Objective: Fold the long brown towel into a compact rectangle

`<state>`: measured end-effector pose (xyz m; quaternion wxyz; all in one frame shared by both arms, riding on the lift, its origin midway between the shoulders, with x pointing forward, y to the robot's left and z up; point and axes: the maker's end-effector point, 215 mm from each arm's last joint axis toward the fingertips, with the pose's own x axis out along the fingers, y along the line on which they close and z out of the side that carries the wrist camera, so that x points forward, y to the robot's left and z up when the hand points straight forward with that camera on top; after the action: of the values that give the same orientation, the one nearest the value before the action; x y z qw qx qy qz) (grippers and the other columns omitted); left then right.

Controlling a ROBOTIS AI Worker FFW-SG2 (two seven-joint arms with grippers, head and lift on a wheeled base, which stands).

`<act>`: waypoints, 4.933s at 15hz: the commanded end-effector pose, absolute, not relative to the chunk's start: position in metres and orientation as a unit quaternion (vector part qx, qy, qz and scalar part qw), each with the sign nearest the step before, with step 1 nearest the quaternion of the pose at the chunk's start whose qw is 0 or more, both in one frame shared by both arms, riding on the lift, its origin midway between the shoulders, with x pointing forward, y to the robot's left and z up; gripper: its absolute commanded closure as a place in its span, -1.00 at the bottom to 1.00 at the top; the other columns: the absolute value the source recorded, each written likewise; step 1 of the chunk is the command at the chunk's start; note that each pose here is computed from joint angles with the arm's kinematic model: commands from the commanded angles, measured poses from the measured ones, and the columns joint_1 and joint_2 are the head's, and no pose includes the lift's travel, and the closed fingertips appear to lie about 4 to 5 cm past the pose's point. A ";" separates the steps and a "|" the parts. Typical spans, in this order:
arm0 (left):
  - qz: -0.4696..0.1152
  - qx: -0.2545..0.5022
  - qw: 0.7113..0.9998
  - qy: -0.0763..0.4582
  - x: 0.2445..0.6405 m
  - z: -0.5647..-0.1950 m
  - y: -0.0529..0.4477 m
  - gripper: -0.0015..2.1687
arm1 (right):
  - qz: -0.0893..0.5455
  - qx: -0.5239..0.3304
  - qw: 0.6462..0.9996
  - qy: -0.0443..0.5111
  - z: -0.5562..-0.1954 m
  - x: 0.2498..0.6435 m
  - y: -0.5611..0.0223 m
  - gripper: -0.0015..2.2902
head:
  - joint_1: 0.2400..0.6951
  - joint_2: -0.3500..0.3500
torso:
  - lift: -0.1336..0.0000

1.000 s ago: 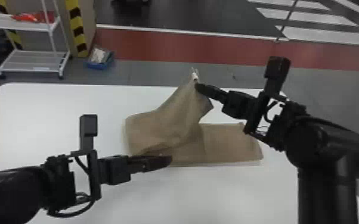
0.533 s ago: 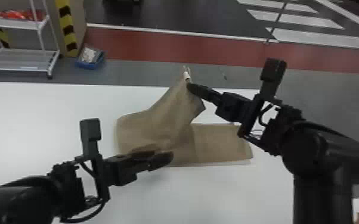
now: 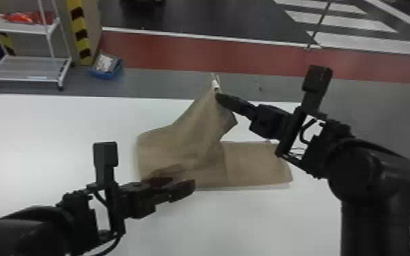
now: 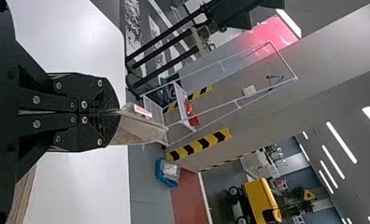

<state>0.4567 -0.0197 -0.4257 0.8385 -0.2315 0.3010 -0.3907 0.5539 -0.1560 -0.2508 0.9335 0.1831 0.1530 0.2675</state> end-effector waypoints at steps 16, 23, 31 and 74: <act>-0.336 -0.136 0.890 0.277 0.469 -0.455 -0.010 -0.70 | 0.304 0.197 0.921 0.144 -0.235 0.533 -0.137 0.14 | 1.00 -0.45 | -0.84; -0.326 -0.094 0.895 0.289 0.462 -0.470 -0.020 -0.70 | 0.283 0.218 0.923 0.142 -0.240 0.516 -0.167 0.14 | 1.00 -0.51 | -0.84; -0.313 -0.085 0.898 0.299 0.462 -0.475 -0.010 -0.70 | 0.219 0.264 0.930 0.134 -0.263 0.509 -0.251 0.14 | 1.00 -0.74 | -0.84; -0.318 -0.142 0.885 0.309 0.448 -0.424 0.047 -0.70 | 0.140 0.268 0.941 0.149 -0.342 0.507 -0.344 0.13 | 1.00 -0.93 | -0.84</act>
<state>0.4490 0.0470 -0.4226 0.8855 -0.1413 0.3078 -0.3181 0.5051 -0.3406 -0.3243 0.9417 0.2685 0.1391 0.1476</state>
